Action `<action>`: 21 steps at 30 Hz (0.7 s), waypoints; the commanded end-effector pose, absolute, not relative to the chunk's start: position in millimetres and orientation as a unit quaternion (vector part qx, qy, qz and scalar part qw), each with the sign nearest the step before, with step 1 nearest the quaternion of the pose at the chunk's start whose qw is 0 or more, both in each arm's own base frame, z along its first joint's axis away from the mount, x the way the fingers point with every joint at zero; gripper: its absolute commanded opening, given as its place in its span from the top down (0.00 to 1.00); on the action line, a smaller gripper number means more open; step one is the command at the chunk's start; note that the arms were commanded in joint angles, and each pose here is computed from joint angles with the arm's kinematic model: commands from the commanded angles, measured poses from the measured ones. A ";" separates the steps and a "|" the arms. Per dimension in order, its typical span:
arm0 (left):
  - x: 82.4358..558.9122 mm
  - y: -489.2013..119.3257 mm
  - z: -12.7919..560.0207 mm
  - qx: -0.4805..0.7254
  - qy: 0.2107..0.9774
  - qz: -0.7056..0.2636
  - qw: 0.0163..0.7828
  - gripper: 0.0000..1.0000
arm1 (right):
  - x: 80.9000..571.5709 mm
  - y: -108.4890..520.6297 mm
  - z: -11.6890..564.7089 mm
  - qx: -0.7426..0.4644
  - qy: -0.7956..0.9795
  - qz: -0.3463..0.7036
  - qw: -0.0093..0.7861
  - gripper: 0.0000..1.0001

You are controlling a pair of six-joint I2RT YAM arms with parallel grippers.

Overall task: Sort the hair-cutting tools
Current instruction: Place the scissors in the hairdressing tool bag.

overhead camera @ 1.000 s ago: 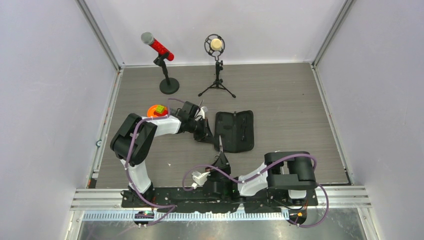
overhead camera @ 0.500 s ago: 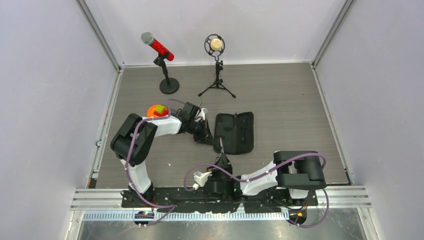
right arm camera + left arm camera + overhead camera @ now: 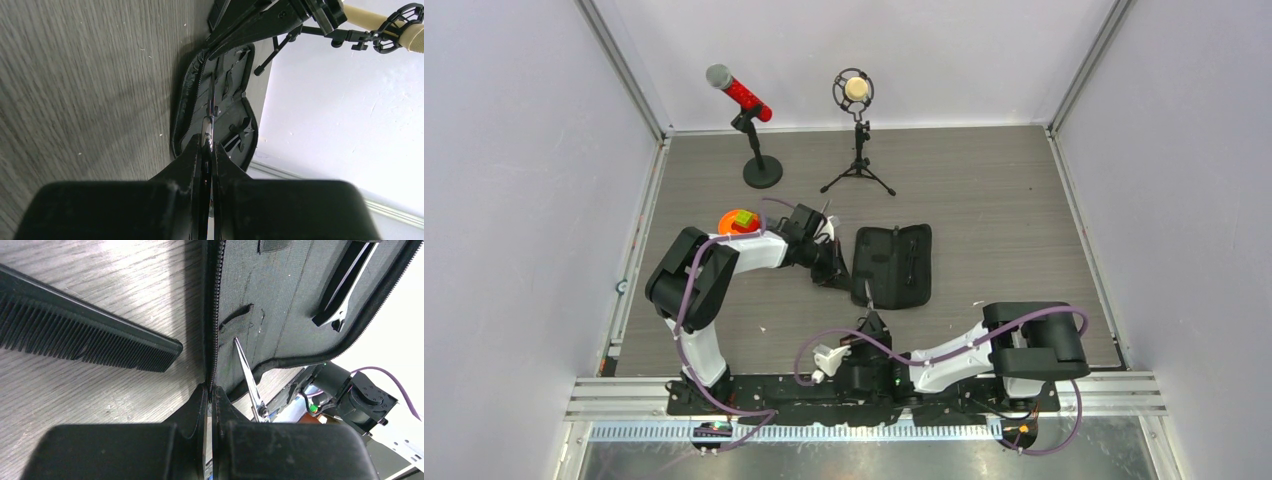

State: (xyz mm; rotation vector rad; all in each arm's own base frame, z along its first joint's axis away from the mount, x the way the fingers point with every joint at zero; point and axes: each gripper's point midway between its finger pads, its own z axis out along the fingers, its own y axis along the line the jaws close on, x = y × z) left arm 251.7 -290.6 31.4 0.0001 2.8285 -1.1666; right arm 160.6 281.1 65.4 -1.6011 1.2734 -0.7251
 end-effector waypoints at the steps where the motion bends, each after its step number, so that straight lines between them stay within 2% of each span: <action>1: 257.3 -295.1 46.1 0.013 0.917 -0.392 0.064 1.00 | 169.3 279.3 56.5 -0.634 0.538 -0.299 0.468 0.95; 12: 223.6 -296.8 32.5 0.021 0.916 -0.399 0.042 1.00 | 186.4 279.6 49.2 -0.628 0.536 -0.319 0.465 0.92; 14: 225.1 -297.2 31.8 0.015 0.916 -0.400 0.043 1.00 | 186.3 279.0 48.9 -0.630 0.537 -0.318 0.463 0.86; 17: 228.6 -300.3 33.2 0.009 0.914 -0.403 0.044 1.00 | 183.4 278.2 46.6 -0.633 0.546 -0.301 0.459 0.64; 21: 234.5 -302.1 34.6 -0.001 0.915 -0.400 0.049 1.00 | 178.9 275.0 47.1 -0.640 0.556 -0.279 0.451 0.45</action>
